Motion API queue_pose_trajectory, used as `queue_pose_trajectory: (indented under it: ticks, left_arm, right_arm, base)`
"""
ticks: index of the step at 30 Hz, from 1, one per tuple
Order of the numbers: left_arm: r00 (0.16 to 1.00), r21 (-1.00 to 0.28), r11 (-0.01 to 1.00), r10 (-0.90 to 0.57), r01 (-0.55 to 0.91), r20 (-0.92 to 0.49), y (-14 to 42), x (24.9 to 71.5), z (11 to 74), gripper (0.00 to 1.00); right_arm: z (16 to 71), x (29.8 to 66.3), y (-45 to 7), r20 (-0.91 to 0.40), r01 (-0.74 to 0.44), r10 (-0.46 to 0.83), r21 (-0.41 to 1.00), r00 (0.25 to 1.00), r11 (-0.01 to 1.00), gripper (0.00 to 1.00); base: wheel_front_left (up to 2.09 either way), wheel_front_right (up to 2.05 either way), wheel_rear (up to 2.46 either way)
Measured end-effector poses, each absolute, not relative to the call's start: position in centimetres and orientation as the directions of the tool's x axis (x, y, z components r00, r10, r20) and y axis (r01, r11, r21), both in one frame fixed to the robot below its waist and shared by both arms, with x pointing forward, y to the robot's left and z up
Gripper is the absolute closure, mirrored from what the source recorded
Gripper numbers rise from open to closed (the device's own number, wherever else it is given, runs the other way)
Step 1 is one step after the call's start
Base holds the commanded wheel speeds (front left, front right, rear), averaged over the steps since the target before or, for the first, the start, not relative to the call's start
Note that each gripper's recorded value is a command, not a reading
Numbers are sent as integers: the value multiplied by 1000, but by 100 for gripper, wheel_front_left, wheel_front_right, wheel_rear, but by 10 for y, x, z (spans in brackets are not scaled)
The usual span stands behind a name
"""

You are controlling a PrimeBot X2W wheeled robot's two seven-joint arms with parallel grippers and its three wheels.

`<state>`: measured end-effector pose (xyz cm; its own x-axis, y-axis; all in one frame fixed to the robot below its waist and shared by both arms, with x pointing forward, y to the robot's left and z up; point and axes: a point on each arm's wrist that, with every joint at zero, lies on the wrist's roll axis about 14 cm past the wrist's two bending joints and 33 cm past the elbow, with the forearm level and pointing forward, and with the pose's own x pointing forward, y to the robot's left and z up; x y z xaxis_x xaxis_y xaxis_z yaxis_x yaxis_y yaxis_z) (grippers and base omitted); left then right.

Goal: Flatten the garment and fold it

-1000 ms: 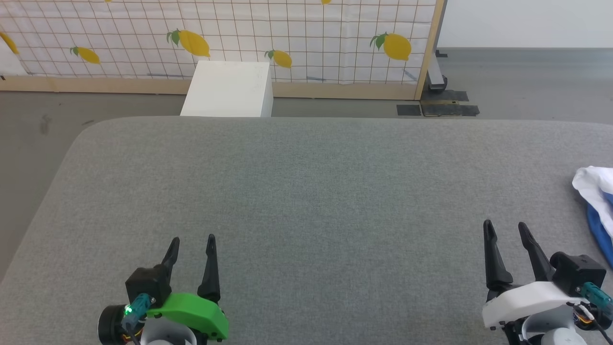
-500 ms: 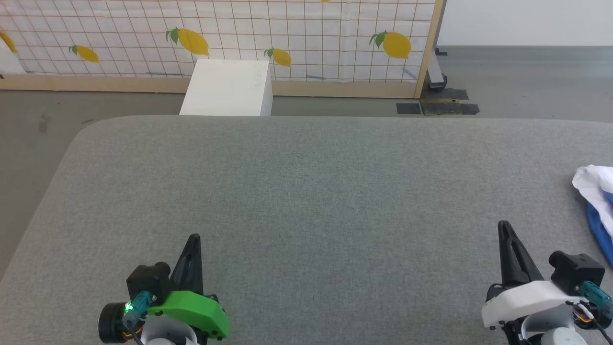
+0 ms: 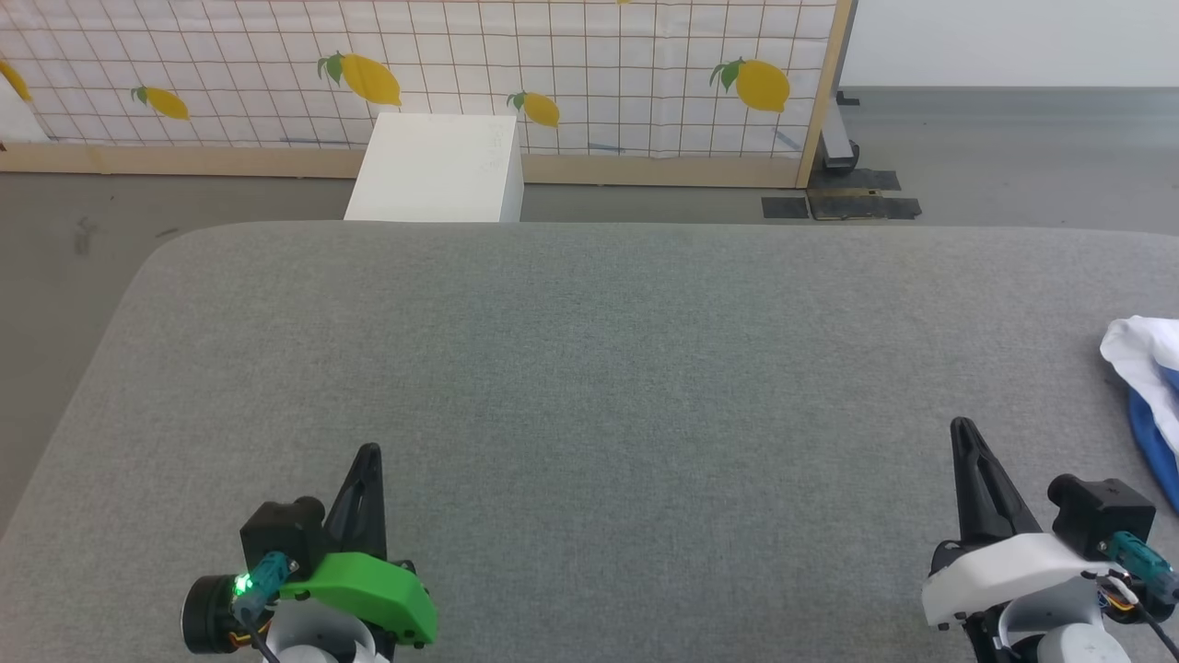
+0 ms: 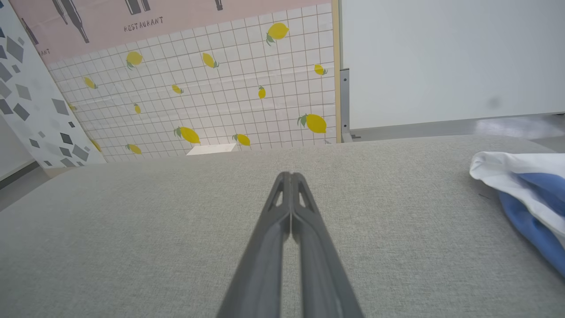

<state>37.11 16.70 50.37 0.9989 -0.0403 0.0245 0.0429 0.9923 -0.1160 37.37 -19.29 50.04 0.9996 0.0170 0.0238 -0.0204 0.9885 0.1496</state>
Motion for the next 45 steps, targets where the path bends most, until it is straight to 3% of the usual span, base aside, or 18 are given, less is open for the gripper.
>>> queue_pose_trajectory:
  ticks: [45]
  left_arm:
    - [999,-59,998,-32,33,19,169,374,515,100]
  right_arm:
    - [515,376,-178,22,-74,73,73,997,995,100]
  base:
    - [0,0,0]
